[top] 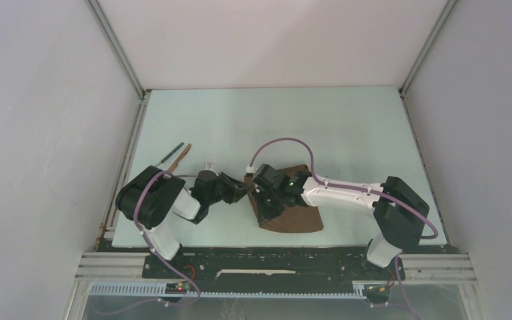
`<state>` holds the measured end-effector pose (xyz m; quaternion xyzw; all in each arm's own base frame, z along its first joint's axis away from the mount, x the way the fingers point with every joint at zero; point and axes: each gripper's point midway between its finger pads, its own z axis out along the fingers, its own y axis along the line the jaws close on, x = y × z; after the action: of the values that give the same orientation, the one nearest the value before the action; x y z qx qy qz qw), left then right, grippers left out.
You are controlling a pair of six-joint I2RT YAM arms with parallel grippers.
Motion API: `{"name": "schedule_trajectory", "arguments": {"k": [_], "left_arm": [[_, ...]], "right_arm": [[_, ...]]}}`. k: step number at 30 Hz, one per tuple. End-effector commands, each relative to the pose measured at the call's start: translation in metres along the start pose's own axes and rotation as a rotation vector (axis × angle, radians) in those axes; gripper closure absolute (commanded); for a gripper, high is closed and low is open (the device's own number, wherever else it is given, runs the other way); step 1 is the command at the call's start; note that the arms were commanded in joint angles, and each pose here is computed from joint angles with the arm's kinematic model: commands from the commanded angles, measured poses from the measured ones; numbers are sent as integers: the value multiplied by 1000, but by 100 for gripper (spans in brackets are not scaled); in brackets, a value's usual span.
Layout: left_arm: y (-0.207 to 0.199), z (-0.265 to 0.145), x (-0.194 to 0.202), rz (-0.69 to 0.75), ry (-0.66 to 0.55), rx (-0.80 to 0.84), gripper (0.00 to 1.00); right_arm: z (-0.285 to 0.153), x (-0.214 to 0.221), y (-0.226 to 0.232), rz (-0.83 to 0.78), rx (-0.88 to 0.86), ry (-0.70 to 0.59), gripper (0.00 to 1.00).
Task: Fold the napkin into a case and place the utensils inside
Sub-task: Pick up the upper triangle-folded napkin from the center of the board, then turn over the upper triangle folded napkin at the center of the board.
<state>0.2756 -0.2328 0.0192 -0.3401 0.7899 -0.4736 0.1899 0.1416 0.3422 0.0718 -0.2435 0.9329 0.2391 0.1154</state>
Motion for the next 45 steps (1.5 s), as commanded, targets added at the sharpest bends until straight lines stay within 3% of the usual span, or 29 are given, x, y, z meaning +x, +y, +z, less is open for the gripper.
{"name": "schedule_trajectory", "arguments": {"k": [1, 11, 16, 22, 27, 30, 34, 41, 45], "left_arm": [[-22, 1, -13, 65, -52, 57, 77], [-44, -17, -26, 97, -81, 81, 99], [-52, -56, -46, 145, -159, 57, 100], [-79, -145, -70, 204, -337, -100, 100], [-123, -231, -73, 300, -500, -155, 100], [-140, -257, -79, 341, -570, -174, 100], [-141, -231, -94, 382, -578, -248, 100], [-93, -80, -88, 491, -389, -434, 100], [-83, -32, -81, 579, -366, -522, 100]], "right_arm": [[-8, -4, 6, -45, -25, -26, 100], [-9, 3, 27, -58, -83, -20, 100], [-16, 3, 60, -93, -195, -32, 100], [-40, -6, 149, -154, -525, -13, 100], [-97, -16, 236, -236, -895, 8, 100], [-124, -18, 254, -267, -1053, 14, 100], [-96, -16, 218, -202, -1088, 35, 100], [-15, 15, 95, 22, -996, 69, 100], [0, 40, 48, 100, -921, 82, 100]]}}
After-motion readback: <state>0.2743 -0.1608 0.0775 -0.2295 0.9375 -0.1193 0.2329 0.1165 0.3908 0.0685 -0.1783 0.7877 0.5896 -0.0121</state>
